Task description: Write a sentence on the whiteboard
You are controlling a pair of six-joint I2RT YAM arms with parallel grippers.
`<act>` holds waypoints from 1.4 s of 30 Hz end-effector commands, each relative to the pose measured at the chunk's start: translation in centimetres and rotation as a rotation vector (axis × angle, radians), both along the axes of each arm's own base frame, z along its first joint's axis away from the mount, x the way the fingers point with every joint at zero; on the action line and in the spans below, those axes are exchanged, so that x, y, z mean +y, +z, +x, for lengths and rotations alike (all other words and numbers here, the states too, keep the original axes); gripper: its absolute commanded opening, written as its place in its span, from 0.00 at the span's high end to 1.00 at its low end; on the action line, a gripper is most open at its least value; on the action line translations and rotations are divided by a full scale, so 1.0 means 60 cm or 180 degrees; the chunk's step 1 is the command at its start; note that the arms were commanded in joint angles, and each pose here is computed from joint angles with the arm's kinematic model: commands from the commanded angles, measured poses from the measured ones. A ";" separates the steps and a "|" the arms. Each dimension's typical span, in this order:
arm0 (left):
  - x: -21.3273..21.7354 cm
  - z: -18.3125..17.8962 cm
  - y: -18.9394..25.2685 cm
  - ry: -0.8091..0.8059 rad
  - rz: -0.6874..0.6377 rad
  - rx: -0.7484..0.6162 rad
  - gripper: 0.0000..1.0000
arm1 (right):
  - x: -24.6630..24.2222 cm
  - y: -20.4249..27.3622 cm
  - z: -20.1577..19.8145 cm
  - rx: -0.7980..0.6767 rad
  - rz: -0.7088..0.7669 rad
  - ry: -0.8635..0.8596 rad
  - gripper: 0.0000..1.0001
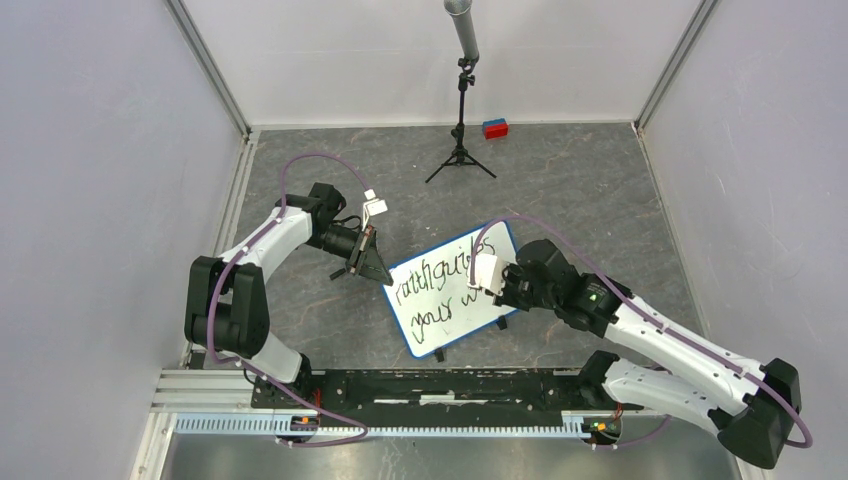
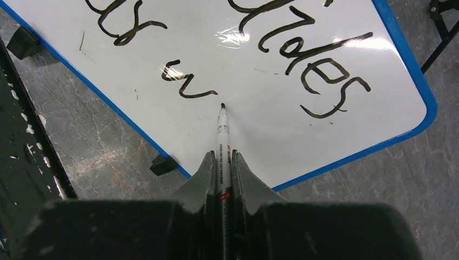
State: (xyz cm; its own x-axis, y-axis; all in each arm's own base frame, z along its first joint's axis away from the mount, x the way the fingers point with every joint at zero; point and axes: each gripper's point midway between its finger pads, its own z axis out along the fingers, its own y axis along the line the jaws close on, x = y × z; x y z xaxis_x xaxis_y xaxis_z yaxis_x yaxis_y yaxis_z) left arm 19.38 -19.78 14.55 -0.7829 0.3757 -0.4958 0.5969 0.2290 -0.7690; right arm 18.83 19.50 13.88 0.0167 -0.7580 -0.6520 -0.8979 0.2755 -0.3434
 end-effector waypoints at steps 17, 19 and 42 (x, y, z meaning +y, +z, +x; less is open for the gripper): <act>0.000 0.008 -0.011 -0.0114 0.0023 -0.0280 0.98 | 0.023 -0.003 -0.012 0.0116 0.0168 0.0181 1.00; 0.000 0.008 -0.010 -0.0114 0.0021 -0.0281 0.97 | 0.020 -0.011 -0.015 0.0147 0.0125 0.0195 1.00; 0.001 0.008 -0.010 -0.0112 0.0027 -0.0283 0.97 | -0.007 0.023 0.019 -0.0193 0.0065 -0.0140 1.00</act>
State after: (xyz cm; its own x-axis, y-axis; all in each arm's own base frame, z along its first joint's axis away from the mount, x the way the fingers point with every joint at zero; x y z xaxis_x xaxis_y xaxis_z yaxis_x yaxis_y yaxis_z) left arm 19.38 -19.78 14.55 -0.7827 0.3757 -0.4962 0.5971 0.2285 -0.7689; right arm 17.78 19.05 12.70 0.0177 -0.7677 -0.6405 -0.9161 0.2443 -0.3180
